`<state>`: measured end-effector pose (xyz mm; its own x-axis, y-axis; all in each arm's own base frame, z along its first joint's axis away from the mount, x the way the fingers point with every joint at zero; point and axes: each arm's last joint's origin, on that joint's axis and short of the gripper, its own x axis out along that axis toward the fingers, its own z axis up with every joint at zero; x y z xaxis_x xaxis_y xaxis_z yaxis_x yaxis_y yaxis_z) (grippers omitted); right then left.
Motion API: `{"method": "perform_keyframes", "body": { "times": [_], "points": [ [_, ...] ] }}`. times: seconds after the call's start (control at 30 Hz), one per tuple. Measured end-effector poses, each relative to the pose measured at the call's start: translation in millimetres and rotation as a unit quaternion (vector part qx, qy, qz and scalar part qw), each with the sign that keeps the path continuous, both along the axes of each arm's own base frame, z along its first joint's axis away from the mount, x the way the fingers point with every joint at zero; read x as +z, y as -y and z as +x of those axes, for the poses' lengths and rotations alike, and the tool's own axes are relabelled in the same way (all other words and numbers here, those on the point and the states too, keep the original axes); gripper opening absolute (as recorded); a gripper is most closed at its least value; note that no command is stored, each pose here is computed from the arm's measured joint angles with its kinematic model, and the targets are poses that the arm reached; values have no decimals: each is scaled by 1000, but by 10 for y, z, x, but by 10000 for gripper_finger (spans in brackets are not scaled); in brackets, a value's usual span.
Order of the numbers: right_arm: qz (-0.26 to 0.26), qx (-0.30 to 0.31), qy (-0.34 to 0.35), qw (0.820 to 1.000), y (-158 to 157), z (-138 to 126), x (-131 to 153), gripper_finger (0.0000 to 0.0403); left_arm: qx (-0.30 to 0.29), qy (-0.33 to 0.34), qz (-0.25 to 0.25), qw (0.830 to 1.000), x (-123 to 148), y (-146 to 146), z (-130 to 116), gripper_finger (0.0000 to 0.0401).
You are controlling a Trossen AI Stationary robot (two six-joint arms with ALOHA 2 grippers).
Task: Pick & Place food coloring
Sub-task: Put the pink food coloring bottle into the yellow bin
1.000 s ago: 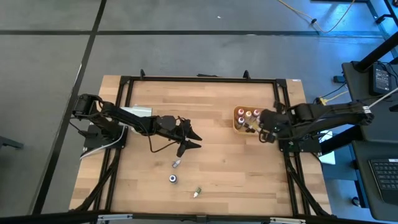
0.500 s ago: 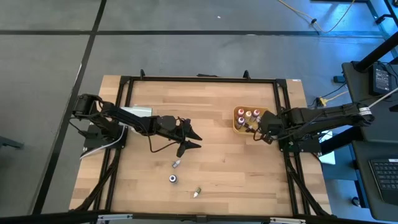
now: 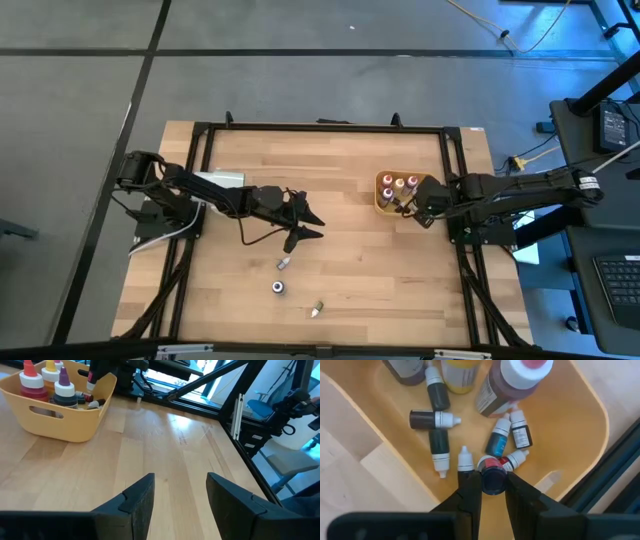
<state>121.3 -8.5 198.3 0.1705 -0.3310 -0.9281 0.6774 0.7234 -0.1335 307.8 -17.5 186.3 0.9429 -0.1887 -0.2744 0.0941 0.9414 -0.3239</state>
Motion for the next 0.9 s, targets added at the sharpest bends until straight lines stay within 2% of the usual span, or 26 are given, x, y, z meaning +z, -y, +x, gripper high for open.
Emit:
{"method": "perform_keyframes", "body": {
  "times": [0.33,0.53,0.9],
  "points": [
    [1,1,0,1000,0,1,0,84,0,-11,1,1000,-20,0,-6,173],
    [38,9,0,999,-20,2,-6,93,0,-13,1,1000,-25,0,-8,177],
    [38,10,-1,999,-21,2,-6,96,0,-13,1,1000,-25,-1,-7,174]
  ]
}}
